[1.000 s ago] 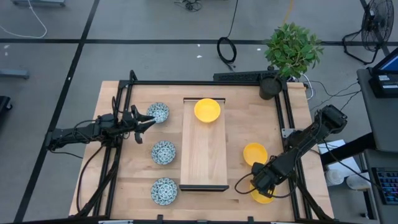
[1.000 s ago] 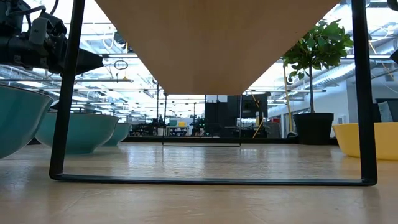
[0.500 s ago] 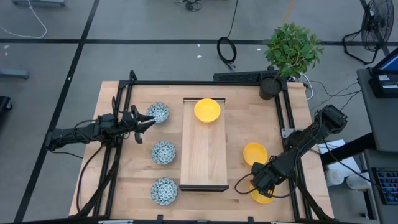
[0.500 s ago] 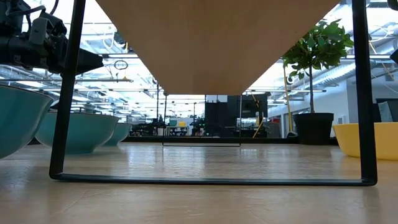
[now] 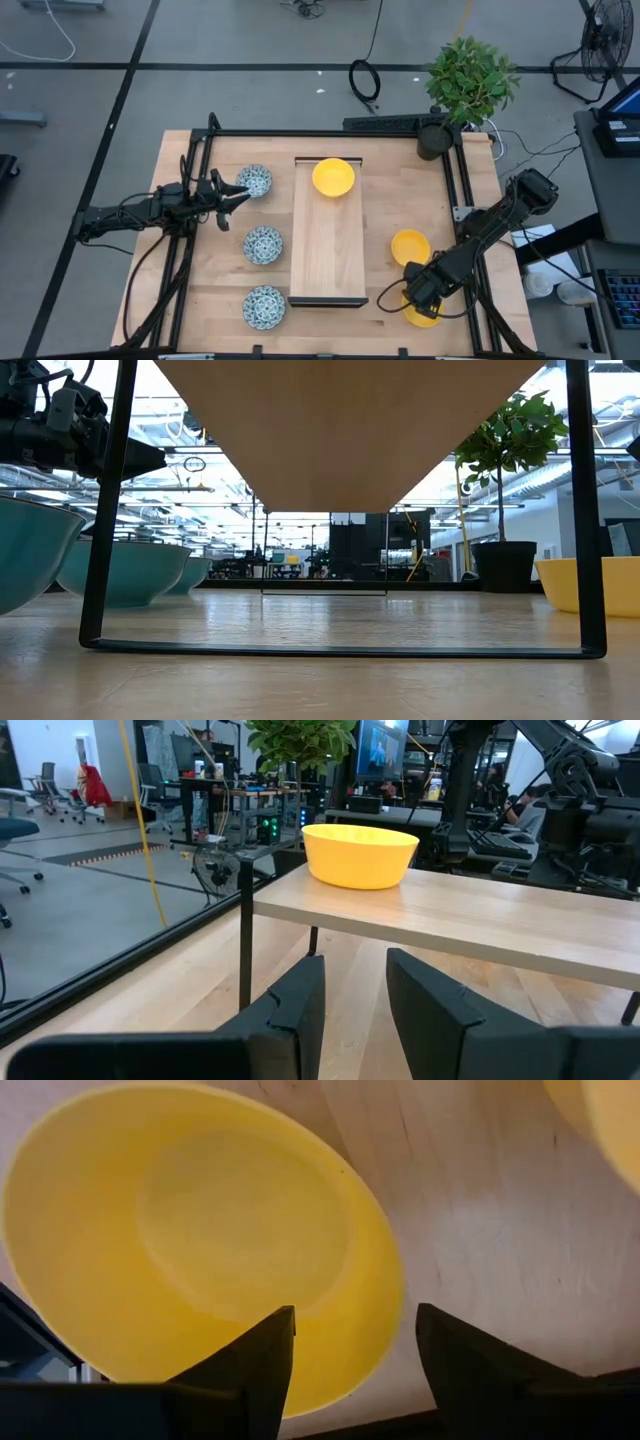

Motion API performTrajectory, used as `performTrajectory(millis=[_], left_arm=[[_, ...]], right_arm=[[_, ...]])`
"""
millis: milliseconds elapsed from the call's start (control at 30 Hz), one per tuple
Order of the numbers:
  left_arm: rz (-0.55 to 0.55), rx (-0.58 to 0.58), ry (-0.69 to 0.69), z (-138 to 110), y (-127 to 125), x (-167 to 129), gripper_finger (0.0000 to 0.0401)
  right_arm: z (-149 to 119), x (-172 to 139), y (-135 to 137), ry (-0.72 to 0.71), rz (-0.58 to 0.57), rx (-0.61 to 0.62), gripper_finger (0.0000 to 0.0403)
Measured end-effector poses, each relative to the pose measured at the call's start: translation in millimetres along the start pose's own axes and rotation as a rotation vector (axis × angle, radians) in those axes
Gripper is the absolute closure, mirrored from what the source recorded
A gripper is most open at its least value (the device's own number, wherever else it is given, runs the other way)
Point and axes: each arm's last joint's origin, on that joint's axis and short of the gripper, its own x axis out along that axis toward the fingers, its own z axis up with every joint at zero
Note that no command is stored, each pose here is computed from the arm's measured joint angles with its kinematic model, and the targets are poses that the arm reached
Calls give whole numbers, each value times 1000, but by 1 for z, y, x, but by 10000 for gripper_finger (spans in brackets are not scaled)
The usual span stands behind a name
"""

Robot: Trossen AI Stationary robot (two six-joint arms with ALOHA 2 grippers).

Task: Pick & Place Mini bowls
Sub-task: Stack the bottom yellow bowl on top of the yellow bowl on the shelf

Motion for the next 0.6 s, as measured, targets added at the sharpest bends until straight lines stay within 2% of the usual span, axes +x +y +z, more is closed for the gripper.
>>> performTrajectory(millis=[600], left_arm=[[0,0,0,0,0,0,288]], right_arm=[[0,0,0,2,2,4,206]])
